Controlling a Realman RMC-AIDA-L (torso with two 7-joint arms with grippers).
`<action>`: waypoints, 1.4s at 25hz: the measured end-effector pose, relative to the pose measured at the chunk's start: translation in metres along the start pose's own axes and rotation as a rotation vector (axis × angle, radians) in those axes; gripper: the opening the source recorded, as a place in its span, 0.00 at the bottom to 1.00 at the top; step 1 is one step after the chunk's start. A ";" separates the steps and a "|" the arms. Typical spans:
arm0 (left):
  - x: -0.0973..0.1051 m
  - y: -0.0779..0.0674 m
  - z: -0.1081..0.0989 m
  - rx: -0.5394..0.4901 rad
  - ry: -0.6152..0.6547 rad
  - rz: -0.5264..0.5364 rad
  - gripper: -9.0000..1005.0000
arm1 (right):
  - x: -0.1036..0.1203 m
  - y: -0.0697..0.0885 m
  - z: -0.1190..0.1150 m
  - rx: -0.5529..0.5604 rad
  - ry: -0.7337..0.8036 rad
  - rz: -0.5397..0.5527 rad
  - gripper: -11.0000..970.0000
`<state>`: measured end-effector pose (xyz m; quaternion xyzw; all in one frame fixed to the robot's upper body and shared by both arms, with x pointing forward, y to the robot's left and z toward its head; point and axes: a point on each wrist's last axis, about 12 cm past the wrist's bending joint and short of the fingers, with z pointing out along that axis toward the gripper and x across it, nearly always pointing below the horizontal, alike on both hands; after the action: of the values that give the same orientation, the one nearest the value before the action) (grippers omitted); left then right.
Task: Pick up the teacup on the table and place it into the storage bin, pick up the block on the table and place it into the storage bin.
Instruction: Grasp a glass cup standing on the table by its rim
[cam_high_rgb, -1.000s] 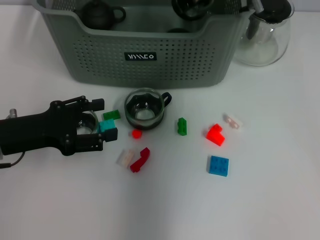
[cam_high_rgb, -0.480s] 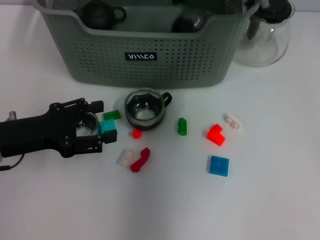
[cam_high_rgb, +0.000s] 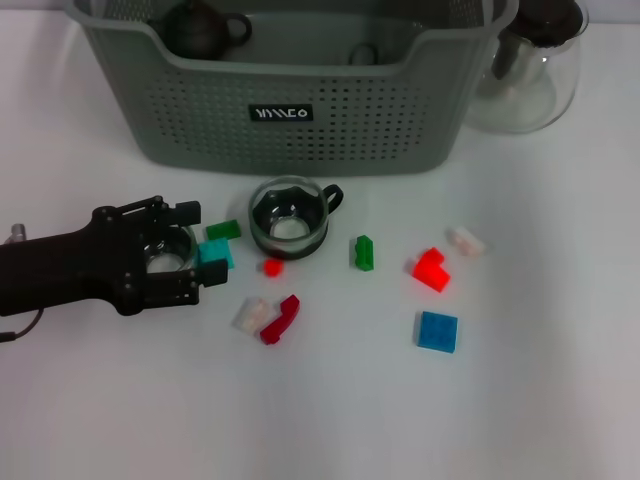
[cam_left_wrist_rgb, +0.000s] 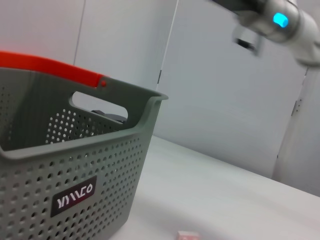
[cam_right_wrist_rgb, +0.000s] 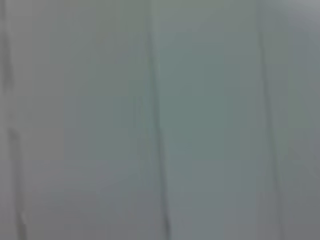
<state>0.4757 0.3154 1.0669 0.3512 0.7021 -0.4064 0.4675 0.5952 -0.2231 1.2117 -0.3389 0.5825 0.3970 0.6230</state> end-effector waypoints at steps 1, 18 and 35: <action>0.000 0.000 0.000 0.000 -0.001 0.001 0.85 | 0.007 0.006 -0.020 -0.018 -0.036 -0.021 0.53; -0.066 0.009 0.005 -0.082 0.428 -0.085 0.84 | 0.079 0.046 -0.152 -0.031 0.286 0.077 0.53; -0.078 0.007 0.057 -0.266 0.786 -0.139 0.83 | 0.078 0.039 -0.145 -0.052 0.339 0.105 0.53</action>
<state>0.5276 0.2582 1.1250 0.3678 0.8954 -0.1778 0.1769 0.4947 -0.3263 1.1220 -0.3860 0.6857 0.3813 0.4852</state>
